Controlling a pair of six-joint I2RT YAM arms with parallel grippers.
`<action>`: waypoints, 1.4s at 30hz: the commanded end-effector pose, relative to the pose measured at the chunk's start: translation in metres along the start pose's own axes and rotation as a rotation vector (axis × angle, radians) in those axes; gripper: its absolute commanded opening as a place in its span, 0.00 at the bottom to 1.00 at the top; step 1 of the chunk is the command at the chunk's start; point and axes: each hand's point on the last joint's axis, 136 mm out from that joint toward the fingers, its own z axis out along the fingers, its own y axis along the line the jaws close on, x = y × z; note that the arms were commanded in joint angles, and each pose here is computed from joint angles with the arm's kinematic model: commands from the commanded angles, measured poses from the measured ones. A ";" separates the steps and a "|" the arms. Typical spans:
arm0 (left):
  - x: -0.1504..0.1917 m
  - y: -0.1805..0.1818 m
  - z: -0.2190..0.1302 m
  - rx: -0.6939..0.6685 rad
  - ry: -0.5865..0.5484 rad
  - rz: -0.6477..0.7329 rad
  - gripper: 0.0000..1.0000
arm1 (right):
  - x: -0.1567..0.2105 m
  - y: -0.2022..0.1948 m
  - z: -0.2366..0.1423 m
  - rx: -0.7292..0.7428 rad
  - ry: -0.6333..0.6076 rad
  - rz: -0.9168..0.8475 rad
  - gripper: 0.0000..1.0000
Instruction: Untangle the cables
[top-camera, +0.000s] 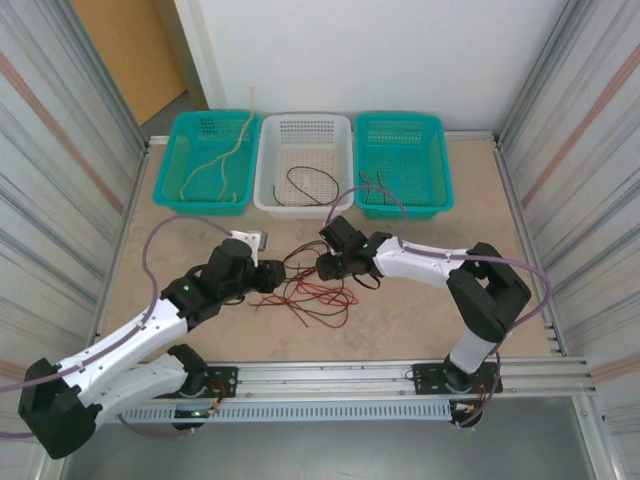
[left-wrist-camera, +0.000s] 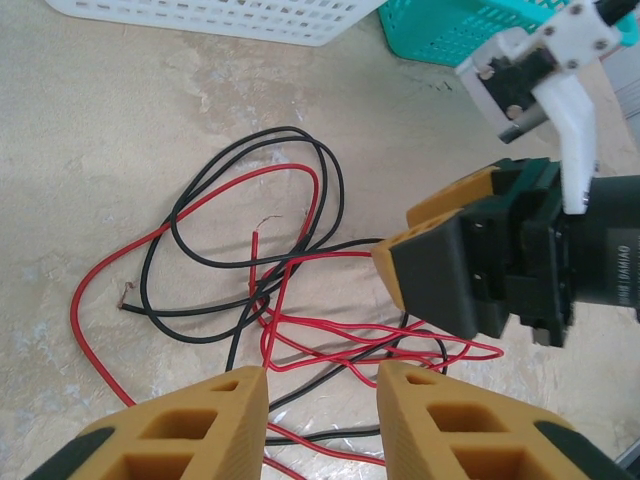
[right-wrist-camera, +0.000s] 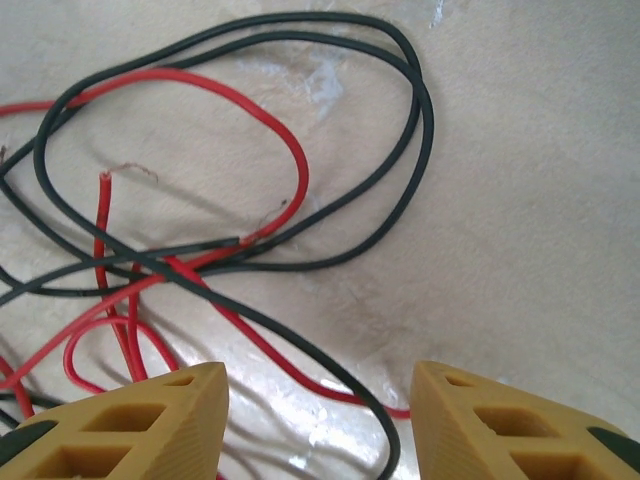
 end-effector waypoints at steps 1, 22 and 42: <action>-0.009 -0.006 0.000 0.026 -0.022 -0.014 0.34 | 0.009 -0.005 -0.004 0.010 0.013 0.000 0.49; -0.016 -0.012 -0.004 0.036 -0.027 -0.001 0.33 | 0.004 -0.005 0.009 -0.001 0.008 0.014 0.19; -0.054 -0.044 -0.027 0.213 -0.127 -0.105 0.61 | -0.021 0.043 -0.124 0.037 -0.338 -0.150 0.04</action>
